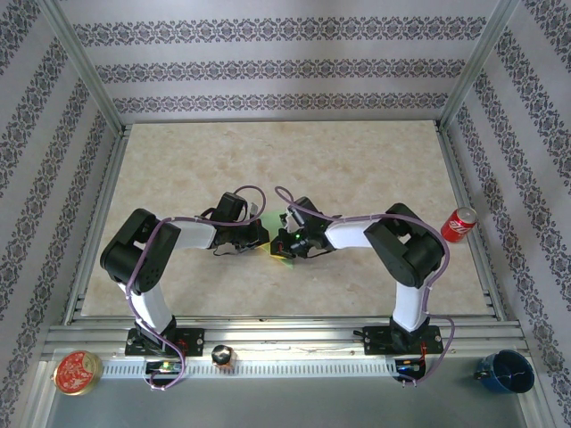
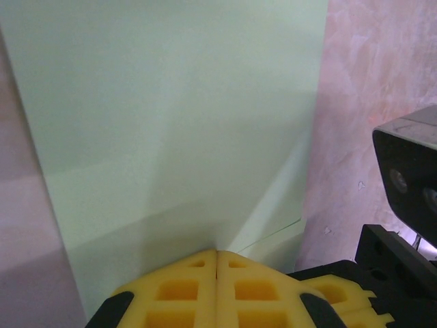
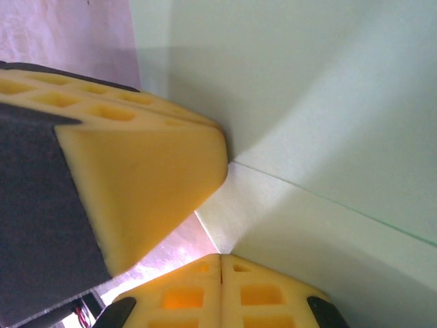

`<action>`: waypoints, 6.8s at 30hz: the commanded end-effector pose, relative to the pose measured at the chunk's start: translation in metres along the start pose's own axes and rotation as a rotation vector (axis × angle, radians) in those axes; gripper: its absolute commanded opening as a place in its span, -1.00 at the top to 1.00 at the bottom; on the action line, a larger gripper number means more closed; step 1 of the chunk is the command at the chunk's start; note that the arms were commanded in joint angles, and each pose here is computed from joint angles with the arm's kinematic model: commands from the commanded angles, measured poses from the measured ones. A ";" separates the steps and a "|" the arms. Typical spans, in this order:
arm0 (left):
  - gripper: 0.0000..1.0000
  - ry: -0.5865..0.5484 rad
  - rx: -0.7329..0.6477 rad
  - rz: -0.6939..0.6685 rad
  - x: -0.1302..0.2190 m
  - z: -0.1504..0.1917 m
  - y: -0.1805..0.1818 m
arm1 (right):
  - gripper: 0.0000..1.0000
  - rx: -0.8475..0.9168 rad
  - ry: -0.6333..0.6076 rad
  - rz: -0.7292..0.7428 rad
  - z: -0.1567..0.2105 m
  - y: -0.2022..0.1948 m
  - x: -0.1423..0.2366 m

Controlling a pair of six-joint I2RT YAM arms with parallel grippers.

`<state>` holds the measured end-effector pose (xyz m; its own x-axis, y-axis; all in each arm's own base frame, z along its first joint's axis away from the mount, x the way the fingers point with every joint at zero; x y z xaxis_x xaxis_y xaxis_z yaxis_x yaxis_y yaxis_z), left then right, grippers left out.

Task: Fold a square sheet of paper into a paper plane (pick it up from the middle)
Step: Third fold the triangle at the center of the table, then fourth fold the wing at the center of the table.

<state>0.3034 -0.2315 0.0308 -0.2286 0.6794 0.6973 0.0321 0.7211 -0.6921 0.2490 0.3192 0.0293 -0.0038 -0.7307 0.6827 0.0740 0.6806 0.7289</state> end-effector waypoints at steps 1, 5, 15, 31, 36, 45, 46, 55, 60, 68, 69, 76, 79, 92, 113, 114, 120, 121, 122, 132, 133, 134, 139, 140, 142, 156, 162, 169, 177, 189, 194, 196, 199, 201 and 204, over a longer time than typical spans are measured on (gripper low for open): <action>0.95 0.070 0.051 -0.132 -0.007 0.027 0.037 | 0.99 -0.032 0.027 0.064 0.020 -0.027 0.007; 0.96 0.075 0.057 -0.146 -0.007 0.029 0.041 | 0.95 -0.019 0.035 0.051 0.035 -0.034 0.018; 0.96 0.072 0.062 -0.134 -0.006 0.029 0.038 | 0.90 -0.025 0.011 0.013 0.047 -0.052 0.050; 0.96 0.046 0.073 -0.109 0.002 0.026 0.029 | 0.71 0.059 -0.102 -0.008 -0.013 0.001 0.048; 0.95 0.034 0.082 -0.095 0.004 0.025 0.026 | 0.71 0.058 -0.054 -0.026 -0.015 0.001 0.035; 0.95 0.016 0.067 -0.109 0.009 0.022 0.023 | 0.76 -0.025 0.013 0.051 0.008 -0.044 0.021; 0.95 0.012 0.066 -0.109 0.010 0.022 0.023 | 0.76 -0.029 0.012 0.062 0.010 -0.048 0.022; 0.94 -0.016 0.098 -0.071 0.013 0.025 0.018 | 0.75 0.031 -0.080 0.073 0.003 -0.028 0.051; 0.86 -0.052 0.092 -0.045 0.021 0.018 0.006 | 0.65 0.056 -0.151 0.056 -0.007 -0.015 0.063; 0.58 -0.094 0.033 -0.026 0.039 0.006 -0.015 | 0.47 0.066 -0.094 0.003 -0.011 -0.002 0.049; 0.57 -0.100 0.027 -0.030 0.042 0.005 -0.016 | 0.45 0.066 -0.087 0.003 -0.012 -0.001 0.046; 0.37 -0.119 0.023 -0.085 0.057 0.007 -0.007 | 0.44 0.060 -0.070 -0.001 -0.019 0.002 0.032; 0.34 -0.119 0.039 -0.074 0.059 0.006 -0.004 | 0.52 0.061 -0.070 0.001 -0.021 0.002 0.031; 0.33 -0.139 0.064 -0.041 0.066 0.000 -0.001 | 0.64 0.048 -0.049 -0.030 -0.022 0.001 0.024; 0.30 -0.171 0.093 -0.075 0.076 -0.004 0.008 | 0.87 0.054 -0.076 -0.094 -0.021 0.008 0.035; 0.29 -0.171 0.097 -0.072 0.076 -0.005 0.008 | 0.86 0.058 -0.076 -0.097 -0.021 0.009 0.036; 0.24 -0.165 0.124 -0.056 0.074 -0.003 0.009 | 0.86 0.058 -0.078 -0.116 -0.021 0.009 0.040; 0.23 -0.165 0.127 -0.055 0.073 -0.003 0.009 | 0.86 0.058 -0.078 -0.118 -0.021 0.009 0.040; 0.22 -0.163 0.130 -0.051 0.072 -0.003 0.009 | 0.87 0.057 -0.076 -0.118 -0.021 0.009 0.040; 0.03 -0.157 0.148 -0.056 0.070 -0.006 0.015 | 0.92 0.045 -0.098 -0.221 -0.023 0.019 0.052; 0.03 -0.155 0.157 -0.047 0.069 -0.007 0.016 | 0.92 0.040 -0.100 -0.234 -0.023 0.020 0.053; 0.02 -0.154 0.164 -0.031 0.068 -0.009 0.016 | 0.93 0.037 -0.104 -0.251 -0.023 0.021 0.054; -0.01 -0.155 0.196 0.015 0.062 -0.013 0.014 | 0.96 0.014 -0.129 -0.322 -0.026 0.021 0.060; -0.01 -0.155 0.197 0.022 0.061 -0.015 0.013 | 0.96 0.011 -0.127 -0.325 -0.026 0.021 0.060; -0.02 -0.152 0.196 0.033 0.059 -0.017 0.012 | 0.96 0.011 -0.123 -0.333 -0.025 0.021 0.059; -0.04 -0.127 0.204 0.064 0.053 -0.021 0.008 | 0.97 0.020 -0.128 -0.347 -0.023 0.024 0.064; -0.01 -0.127 0.211 0.075 0.051 -0.021 0.007 | 0.97 0.023 -0.131 -0.354 -0.024 0.026 0.065; -0.03 -0.115 0.214 0.066 0.050 -0.016 0.011 | 0.98 0.029 -0.134 -0.370 -0.023 0.030 0.068; -0.02 -0.125 0.220 0.118 0.047 -0.023 0.004 | 0.99 0.034 -0.132 -0.390 -0.022 0.035 0.071; 0.05 -0.135 0.217 0.155 0.042 -0.031 -0.001 | 0.99 0.029 -0.126 -0.394 -0.021 0.032 0.069; 0.30 -0.153 0.210 0.167 0.042 -0.037 -0.004 | 0.99 0.012 -0.119 -0.381 -0.019 0.025 0.066; 0.42 -0.158 0.208 0.164 0.042 -0.038 -0.003 | 0.98 0.001 -0.122 -0.364 -0.018 0.020 0.064; 0.57 -0.158 0.205 0.166 0.042 -0.037 -0.003 | 0.97 -0.012 -0.120 -0.343 -0.017 0.013 0.060; 0.66 -0.159 0.204 0.165 0.043 -0.037 -0.003 | 0.95 -0.020 -0.117 -0.330 -0.018 0.010 0.058; 0.74 -0.168 0.210 0.155 0.045 -0.036 -0.002 | 0.93 -0.026 -0.122 -0.316 -0.018 0.005 0.056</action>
<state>0.3190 -0.1993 0.0619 -0.3580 0.7356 0.5751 -0.1484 0.5633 -0.8128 0.2675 0.2864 0.0809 -0.1435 -0.9052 0.4001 0.0617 0.3953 0.9165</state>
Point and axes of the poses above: each hand's point on the last joint's axis, 136 mm out from that joint toward the fingers, its own x axis back along the fingers, its own y axis along the line the jaws close on, z = x × y, the point moved 2 cm from there along x, back along the fingers, and after that the axes turned 6 degrees about -x, right-handed, at the moved point
